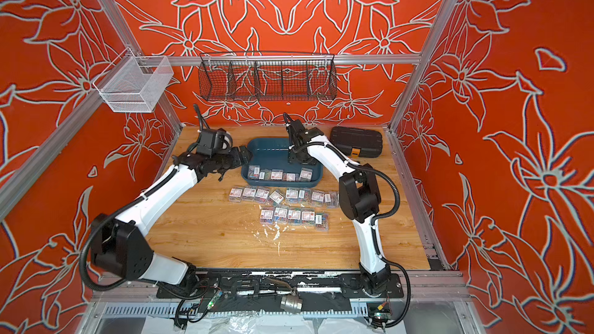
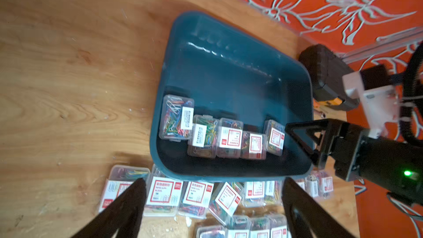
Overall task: Take the paper clips out of the storage box
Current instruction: Pick up the boxed paper clips from the storage box.
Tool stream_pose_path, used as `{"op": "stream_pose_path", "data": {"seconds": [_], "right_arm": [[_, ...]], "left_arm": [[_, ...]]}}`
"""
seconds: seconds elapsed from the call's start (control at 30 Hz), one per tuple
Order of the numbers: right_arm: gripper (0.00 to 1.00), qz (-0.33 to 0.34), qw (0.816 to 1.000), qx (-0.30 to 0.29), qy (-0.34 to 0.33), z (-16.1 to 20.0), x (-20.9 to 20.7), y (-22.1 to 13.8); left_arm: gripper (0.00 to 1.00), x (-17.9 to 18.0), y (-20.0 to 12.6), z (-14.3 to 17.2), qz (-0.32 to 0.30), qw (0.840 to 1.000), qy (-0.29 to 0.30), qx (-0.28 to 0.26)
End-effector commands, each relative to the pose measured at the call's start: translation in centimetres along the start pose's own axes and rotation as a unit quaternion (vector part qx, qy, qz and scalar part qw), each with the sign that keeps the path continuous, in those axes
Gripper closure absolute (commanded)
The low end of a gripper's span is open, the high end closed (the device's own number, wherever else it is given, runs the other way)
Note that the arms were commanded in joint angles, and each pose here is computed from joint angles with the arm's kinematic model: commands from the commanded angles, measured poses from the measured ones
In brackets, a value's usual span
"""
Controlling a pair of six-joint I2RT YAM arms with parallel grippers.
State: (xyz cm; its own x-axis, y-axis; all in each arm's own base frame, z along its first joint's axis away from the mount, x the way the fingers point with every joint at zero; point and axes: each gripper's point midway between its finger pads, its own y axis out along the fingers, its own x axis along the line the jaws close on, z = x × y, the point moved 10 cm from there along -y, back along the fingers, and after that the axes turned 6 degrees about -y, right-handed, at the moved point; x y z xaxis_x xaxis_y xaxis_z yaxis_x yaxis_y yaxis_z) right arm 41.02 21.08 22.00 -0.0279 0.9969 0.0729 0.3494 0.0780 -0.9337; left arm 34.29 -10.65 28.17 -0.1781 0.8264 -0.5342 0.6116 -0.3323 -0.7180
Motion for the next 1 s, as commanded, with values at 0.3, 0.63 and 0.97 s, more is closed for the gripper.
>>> {"op": "stream_pose_path", "data": {"seconds": [0.3, 0.63, 0.97], "right_arm": [[0.32, 0.006, 0.993, 0.119, 0.006, 1.8, -2.3, 2.1], [0.33, 0.025, 0.987, 0.155, 0.018, 1.3, -1.8, 8.1], [0.46, 0.054, 0.985, 0.165, 0.011, 1.2, -2.0, 10.5]], "left_arm": [[0.22, -3.0, 7.2, 1.0, -0.089, 0.972, -0.018, 0.217], [0.23, -4.8, 7.8, 0.6, -0.091, 0.966, 0.011, 0.242], [0.22, -4.9, 7.3, 1.1, -0.063, 0.964, 0.019, 0.256]]}}
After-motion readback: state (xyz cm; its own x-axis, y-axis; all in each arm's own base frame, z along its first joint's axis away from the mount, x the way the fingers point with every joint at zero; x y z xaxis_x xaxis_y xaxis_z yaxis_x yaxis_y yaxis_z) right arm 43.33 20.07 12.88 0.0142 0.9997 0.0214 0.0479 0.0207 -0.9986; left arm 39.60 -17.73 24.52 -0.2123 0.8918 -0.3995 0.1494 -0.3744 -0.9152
